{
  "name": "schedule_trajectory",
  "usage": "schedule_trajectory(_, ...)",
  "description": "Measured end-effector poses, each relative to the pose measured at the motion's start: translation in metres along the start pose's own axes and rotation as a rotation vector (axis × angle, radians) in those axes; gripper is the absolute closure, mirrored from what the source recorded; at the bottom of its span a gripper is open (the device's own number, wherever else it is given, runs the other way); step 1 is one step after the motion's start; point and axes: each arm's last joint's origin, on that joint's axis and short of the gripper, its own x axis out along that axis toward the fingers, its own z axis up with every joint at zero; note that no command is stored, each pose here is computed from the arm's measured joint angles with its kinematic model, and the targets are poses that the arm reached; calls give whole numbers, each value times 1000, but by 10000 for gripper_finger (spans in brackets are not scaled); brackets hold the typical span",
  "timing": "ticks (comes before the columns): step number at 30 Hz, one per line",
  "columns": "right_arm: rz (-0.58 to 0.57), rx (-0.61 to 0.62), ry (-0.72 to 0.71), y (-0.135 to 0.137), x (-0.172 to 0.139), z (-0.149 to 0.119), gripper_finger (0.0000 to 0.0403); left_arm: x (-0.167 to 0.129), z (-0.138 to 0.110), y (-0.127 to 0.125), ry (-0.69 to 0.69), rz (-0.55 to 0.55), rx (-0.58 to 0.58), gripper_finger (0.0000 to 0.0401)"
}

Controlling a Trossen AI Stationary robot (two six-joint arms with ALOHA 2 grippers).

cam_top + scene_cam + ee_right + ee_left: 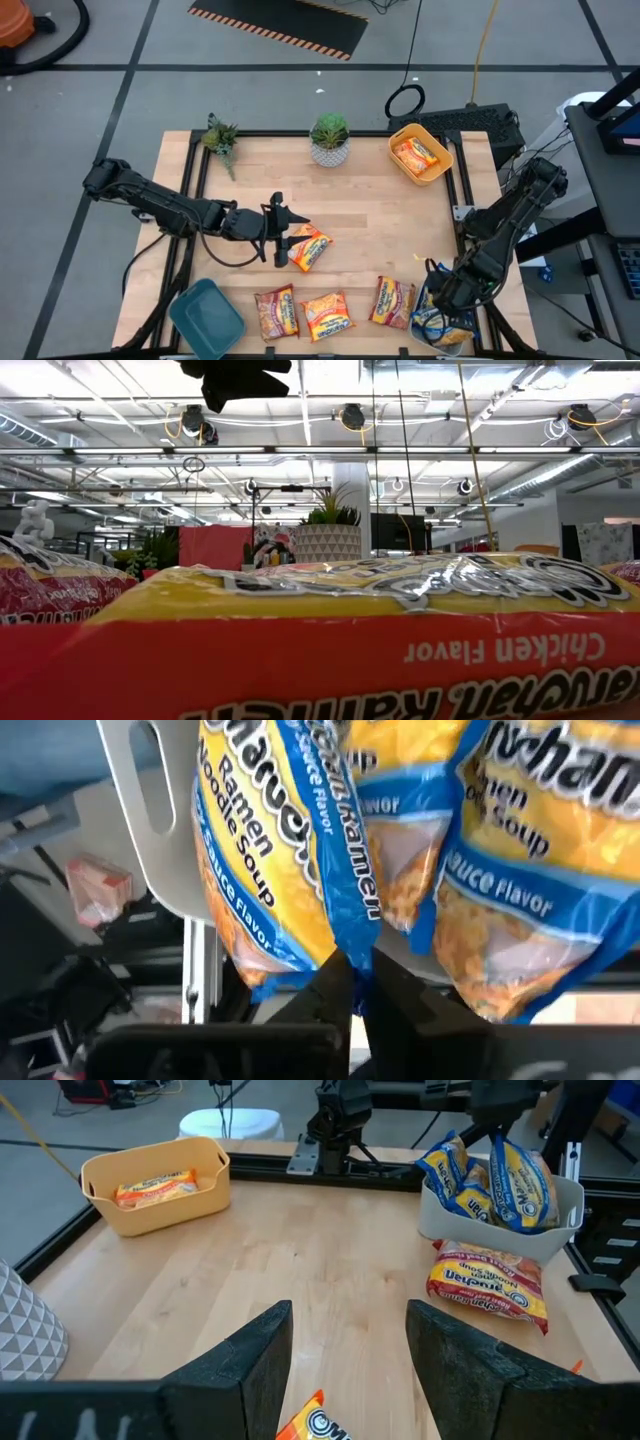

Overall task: Sort Maruchan noodles
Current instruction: Put the blue noodle pack into the gray bin

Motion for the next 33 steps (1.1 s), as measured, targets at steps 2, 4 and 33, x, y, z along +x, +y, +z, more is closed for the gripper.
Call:
schedule_trajectory(2,11,-7,30,0,-1,0,398,0,0,0,0,0,0,199)
schedule_trajectory(4,25,-2,79,-1,-2,-1,401,0,0,0,0,0,0,199)
schedule_trajectory(33,120,-90,-96,-23,-48,10,371,1,1,4,-2,13,-6,199)
